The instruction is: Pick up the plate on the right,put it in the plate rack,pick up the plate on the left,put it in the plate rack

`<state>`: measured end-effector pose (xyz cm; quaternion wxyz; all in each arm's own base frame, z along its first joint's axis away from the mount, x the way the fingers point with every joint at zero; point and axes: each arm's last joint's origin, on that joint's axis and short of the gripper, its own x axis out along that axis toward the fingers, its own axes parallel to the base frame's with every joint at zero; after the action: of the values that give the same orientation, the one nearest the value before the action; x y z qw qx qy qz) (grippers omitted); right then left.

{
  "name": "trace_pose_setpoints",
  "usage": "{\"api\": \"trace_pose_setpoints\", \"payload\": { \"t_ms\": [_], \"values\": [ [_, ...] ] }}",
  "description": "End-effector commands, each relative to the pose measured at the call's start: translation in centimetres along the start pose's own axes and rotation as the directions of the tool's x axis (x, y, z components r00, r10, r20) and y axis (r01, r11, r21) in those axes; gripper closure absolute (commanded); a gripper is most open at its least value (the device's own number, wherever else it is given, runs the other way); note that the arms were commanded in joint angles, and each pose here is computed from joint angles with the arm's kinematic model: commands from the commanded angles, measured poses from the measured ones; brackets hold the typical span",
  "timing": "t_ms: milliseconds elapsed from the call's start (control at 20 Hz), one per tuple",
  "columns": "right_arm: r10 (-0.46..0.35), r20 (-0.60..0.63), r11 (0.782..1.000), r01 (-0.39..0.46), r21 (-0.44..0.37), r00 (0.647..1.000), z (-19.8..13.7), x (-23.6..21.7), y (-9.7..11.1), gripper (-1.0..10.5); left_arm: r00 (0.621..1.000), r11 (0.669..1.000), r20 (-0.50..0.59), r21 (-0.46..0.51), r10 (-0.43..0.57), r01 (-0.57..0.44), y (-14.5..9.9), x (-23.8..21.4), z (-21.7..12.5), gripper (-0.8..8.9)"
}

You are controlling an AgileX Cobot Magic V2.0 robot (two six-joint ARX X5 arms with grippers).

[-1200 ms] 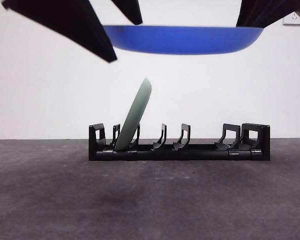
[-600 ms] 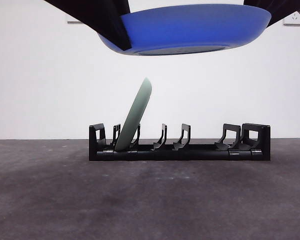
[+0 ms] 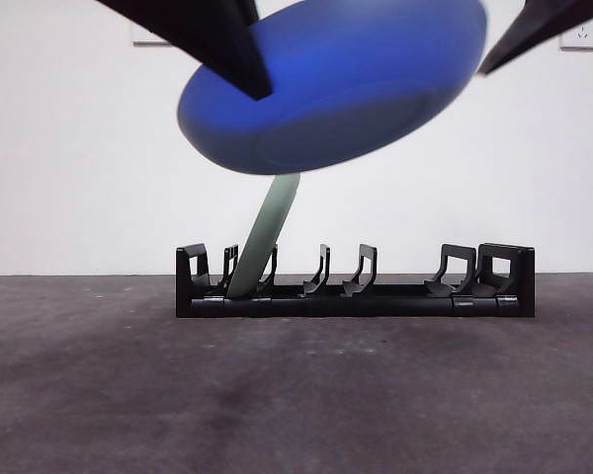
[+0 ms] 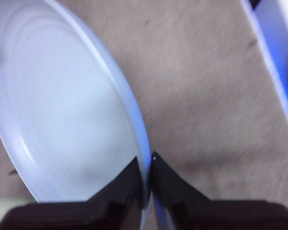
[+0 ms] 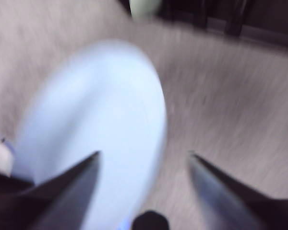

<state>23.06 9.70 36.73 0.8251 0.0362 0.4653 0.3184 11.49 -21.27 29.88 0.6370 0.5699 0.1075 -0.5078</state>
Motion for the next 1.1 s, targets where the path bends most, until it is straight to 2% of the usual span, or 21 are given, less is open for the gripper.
{"api": "trace_pose_setpoints", "payload": {
  "t_ms": [50,200,300,400,550,600,650,850,1100],
  "values": [
    [-0.047,0.137,0.997,0.055,-0.055,0.99,0.7,-3.6,1.4,5.6,0.996,0.993,0.09,-0.122,0.01,0.001,0.6,0.0,0.4,8.22],
    [-0.144,0.31,0.982,0.175,-0.075,0.94,0.4,-8.5,3.2,5.7,0.975,0.96,0.204,-0.278,0.092,-0.032,2.0,0.0,0.7,8.22],
    [-0.196,0.41,0.967,0.244,-0.069,0.891,-0.7,-11.6,4.2,5.7,0.938,0.91,0.303,-0.414,0.17,-0.031,3.5,0.1,0.8,8.22],
    [-0.213,0.461,0.96,0.272,-0.066,0.862,-2.3,-13.6,5.0,5.7,0.892,0.845,0.366,-0.533,0.266,-0.033,5.2,0.3,0.5,8.22],
    [-0.218,0.437,0.956,0.281,-0.084,0.873,-4.8,-15.2,5.5,5.7,0.824,0.748,0.424,-0.664,0.375,0.002,7.4,1.4,-0.2,8.22],
    [-0.224,0.412,0.955,0.283,-0.088,0.883,-5.6,-15.5,5.6,5.7,0.81,0.713,0.421,-0.702,0.408,0.006,8.1,2.0,-0.7,8.22],
    [-0.228,0.394,0.955,0.284,-0.089,0.89,-5.9,-15.5,5.6,5.7,0.805,0.693,0.414,-0.721,0.425,0.006,8.5,2.6,-1.0,8.22],
    [-0.234,0.345,0.954,0.282,-0.097,0.909,-7.3,-15.9,5.7,5.7,0.792,0.636,0.396,-0.772,0.465,0.013,9.5,4.8,-1.8,8.22],
    [-0.222,0.302,0.96,0.262,-0.099,0.927,-8.4,-16.1,5.8,5.7,0.805,0.599,0.373,-0.8,0.462,0.027,11.6,8.3,-2.3,8.22]
  ]
}}
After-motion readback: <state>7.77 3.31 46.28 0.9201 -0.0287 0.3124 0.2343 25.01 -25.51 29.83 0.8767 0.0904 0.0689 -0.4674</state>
